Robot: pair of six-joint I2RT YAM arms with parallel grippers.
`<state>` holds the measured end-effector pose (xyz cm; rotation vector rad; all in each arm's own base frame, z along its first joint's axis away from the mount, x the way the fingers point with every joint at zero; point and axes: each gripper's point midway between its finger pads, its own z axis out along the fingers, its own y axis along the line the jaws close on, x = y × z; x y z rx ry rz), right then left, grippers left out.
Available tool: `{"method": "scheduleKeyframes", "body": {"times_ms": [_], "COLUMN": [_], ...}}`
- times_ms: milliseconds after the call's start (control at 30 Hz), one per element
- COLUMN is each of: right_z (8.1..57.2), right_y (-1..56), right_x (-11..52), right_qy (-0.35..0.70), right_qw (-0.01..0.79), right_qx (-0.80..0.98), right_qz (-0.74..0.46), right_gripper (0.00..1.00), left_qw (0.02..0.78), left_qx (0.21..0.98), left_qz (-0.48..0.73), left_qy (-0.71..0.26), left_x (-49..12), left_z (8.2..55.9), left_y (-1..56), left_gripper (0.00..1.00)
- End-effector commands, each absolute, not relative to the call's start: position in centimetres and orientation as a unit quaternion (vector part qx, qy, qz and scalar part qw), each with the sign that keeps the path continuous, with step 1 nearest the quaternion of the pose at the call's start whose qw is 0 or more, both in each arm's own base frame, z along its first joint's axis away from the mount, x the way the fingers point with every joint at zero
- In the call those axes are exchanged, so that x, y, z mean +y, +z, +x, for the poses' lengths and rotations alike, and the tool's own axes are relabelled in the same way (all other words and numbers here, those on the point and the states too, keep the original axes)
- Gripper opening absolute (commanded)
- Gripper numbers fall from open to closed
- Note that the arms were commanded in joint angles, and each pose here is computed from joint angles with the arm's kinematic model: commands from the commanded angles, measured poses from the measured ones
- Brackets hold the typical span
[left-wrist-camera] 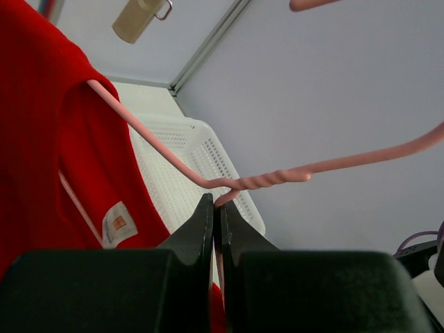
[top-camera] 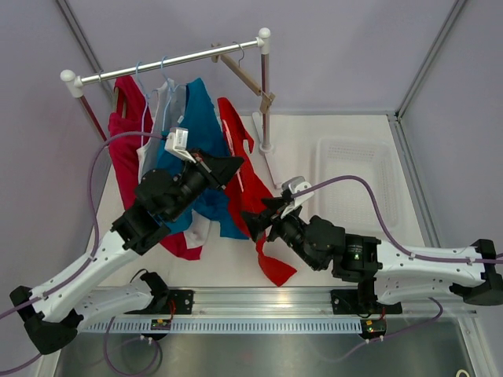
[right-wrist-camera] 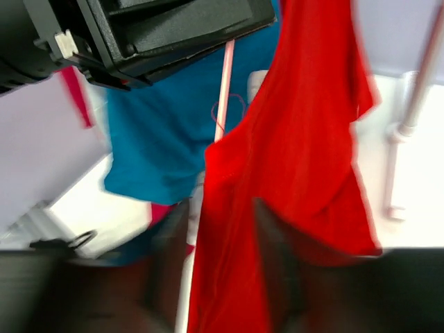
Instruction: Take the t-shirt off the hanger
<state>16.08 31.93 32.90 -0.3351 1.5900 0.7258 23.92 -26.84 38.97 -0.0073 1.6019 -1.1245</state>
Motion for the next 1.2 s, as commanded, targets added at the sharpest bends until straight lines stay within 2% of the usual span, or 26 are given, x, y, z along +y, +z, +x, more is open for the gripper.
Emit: {"method": "scheduleKeyframes", "body": {"times_ms": [0,133,267,433,467,533,567,633,667,700,733,800,1167], "right_z": [13.1,9.6,7.4,6.1,6.6,6.8,7.1,6.8,6.9,6.9,6.8,6.7,7.3], "right_y": [34.1,32.9,31.4,27.3,26.9,26.1,26.1,25.9,25.9,25.7,25.2,24.4,18.1], "right_x": [33.8,35.1,35.7,35.6,35.4,35.3,35.2,35.4,35.4,35.5,35.7,35.9,34.3], "right_qy": [0.378,0.433,0.463,0.438,0.425,0.411,0.404,0.398,0.395,0.393,0.387,0.368,0.320], "right_qw": [0.587,0.539,0.498,0.467,0.474,0.476,0.483,0.488,0.492,0.492,0.490,0.494,0.489], "right_qx": [0.691,0.687,0.690,0.722,0.729,0.737,0.738,0.738,0.738,0.738,0.742,0.748,0.785], "right_qz": [-0.185,-0.224,-0.248,-0.263,-0.253,-0.248,-0.243,-0.244,-0.240,-0.242,-0.244,-0.249,-0.206], "right_gripper": [0.78,0.94,0.95,0.93,0.90,0.78,0.63,0.48,0.29,0.16,0.08,0.00,0.00], "left_qw": [0.606,0.615,0.626,0.637,0.639,0.637,0.637,0.634,0.636,0.637,0.636,0.632,0.639], "left_qx": [0.615,0.592,0.582,0.565,0.560,0.553,0.549,0.549,0.546,0.543,0.543,0.533,0.447], "left_qz": [-0.035,-0.038,-0.024,-0.009,-0.009,-0.004,-0.002,0.000,-0.001,-0.001,-0.004,-0.002,0.048], "left_qy": [-0.504,-0.519,-0.519,-0.524,-0.528,-0.537,-0.542,-0.544,-0.545,-0.546,-0.549,-0.563,-0.623], "left_x": [-23.6,-22.2,-21.8,-21.2,-21.0,-20.9,-20.8,-20.7,-20.5,-20.3,-20.4,-20.4,-19.0], "left_z": [22.6,21.2,20.5,19.6,19.3,18.8,18.5,18.2,18.1,17.9,17.9,17.5,12.9], "left_y": [43.8,45.9,47.7,49.8,50.4,51.0,51.4,51.6,52.0,52.3,52.4,53.3,62.8], "left_gripper": [0.00,0.00,0.00,0.00,0.00,0.00,0.00,0.00,0.00,0.00,0.00,0.00,0.00]}}
